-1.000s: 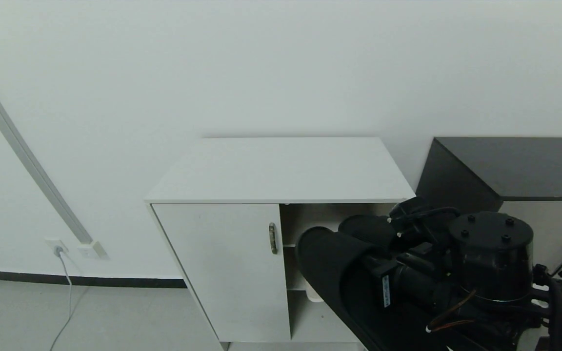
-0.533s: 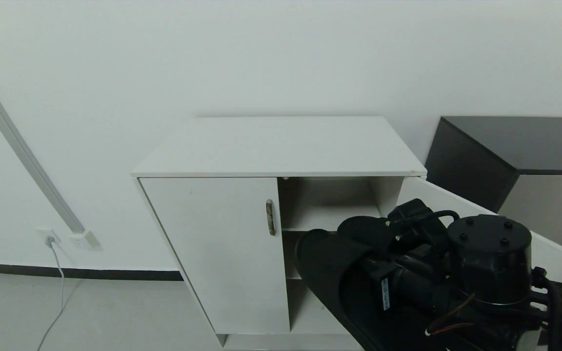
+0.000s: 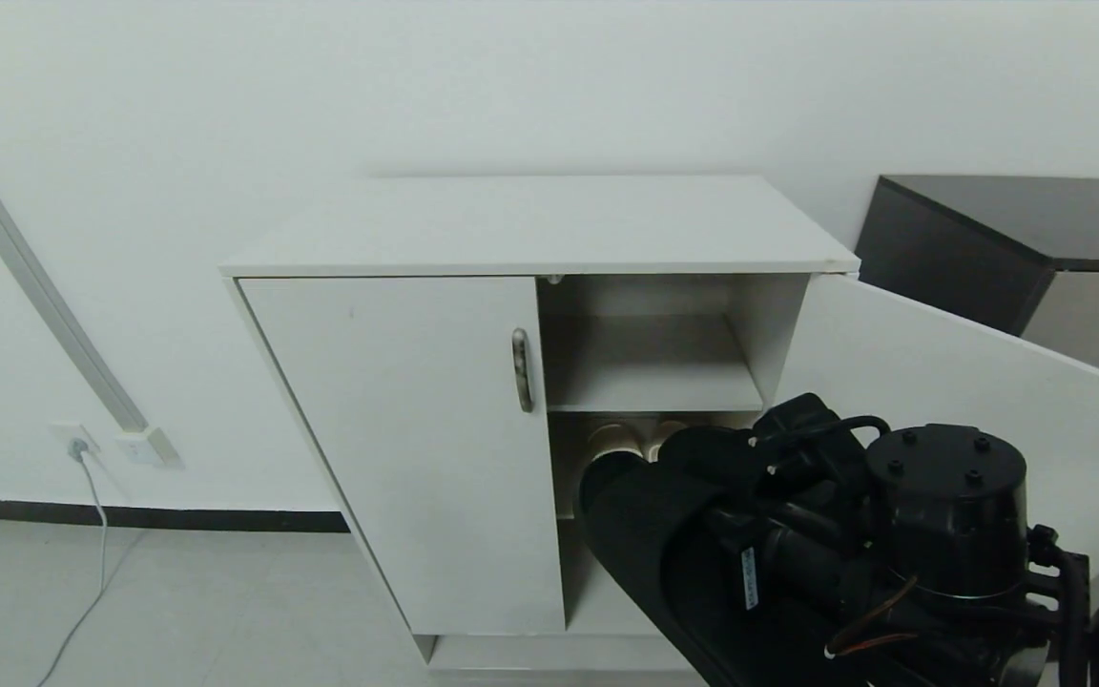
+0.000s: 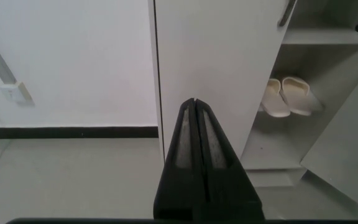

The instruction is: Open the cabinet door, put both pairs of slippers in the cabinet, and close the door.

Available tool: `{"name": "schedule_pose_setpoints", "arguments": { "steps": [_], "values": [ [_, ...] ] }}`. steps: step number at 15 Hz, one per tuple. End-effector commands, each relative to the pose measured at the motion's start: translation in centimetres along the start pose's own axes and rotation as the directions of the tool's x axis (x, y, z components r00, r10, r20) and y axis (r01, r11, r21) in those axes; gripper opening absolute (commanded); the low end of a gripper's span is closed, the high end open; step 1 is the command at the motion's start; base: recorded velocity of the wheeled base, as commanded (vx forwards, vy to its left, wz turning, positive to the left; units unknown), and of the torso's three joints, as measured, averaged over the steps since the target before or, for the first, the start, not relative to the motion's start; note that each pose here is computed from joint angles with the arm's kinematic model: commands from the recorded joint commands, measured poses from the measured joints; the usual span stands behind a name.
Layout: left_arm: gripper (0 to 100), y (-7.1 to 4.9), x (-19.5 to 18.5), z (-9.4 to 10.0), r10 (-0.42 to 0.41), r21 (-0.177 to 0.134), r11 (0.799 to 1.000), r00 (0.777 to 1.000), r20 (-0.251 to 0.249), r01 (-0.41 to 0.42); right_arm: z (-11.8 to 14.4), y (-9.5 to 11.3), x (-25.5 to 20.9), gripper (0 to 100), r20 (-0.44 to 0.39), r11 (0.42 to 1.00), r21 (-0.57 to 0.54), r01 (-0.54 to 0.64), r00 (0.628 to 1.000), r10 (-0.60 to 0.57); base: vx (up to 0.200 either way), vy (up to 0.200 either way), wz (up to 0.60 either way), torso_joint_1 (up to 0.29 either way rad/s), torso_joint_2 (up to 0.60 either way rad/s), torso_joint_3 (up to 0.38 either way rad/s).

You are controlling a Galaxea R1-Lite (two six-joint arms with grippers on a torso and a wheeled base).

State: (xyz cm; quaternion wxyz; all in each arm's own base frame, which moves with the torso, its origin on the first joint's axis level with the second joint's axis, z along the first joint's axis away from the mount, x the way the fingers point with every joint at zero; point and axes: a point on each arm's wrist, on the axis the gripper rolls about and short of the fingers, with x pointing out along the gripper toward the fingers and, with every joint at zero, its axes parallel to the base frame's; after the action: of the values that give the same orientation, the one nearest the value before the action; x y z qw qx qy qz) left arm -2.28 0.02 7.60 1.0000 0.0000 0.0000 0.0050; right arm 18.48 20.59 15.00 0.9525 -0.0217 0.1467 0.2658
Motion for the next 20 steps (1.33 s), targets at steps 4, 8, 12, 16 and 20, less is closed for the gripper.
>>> {"name": "schedule_pose_setpoints", "arguments": {
  "steps": [4,8,12,16,20],
  "values": [
    [0,0.0,0.0,0.0,0.001,0.0,1.0,1.0,0.0,-0.001,-0.3,0.0,0.3,0,-0.01,1.0,-0.002,0.002,1.0,-0.002,0.0,0.0,0.0,-0.124,0.47,0.339],
    [0,0.0,0.0,0.0,0.001,0.0,1.0,1.0,0.0,-0.001,-0.4,0.0,0.2,0,-0.012,1.0,-0.004,0.003,1.0,-0.003,0.0,0.0,0.0,-0.087,0.45,0.364],
    [0,0.0,0.0,0.0,0.001,0.0,1.0,1.0,0.0,-0.001,-0.4,0.0,0.2,0,-0.012,1.0,-0.003,0.001,1.0,-0.001,0.0,0.0,0.0,-0.028,0.4,0.365],
    [0,0.0,0.0,0.0,0.001,0.0,1.0,1.0,0.0,-0.001,-0.8,0.1,0.8,0,-0.02,1.0,-0.007,0.018,1.0,-0.018,0.0,0.0,0.0,0.002,0.08,0.075],
    [0,0.0,0.0,0.0,0.001,0.0,1.0,1.0,0.0,-0.001,-2.8,1.2,5.9,0,-0.056,0.932,-0.052,0.358,0.931,-0.36,0.0,0.0,0.0,0.0,0.0,0.0]
  ]
}}
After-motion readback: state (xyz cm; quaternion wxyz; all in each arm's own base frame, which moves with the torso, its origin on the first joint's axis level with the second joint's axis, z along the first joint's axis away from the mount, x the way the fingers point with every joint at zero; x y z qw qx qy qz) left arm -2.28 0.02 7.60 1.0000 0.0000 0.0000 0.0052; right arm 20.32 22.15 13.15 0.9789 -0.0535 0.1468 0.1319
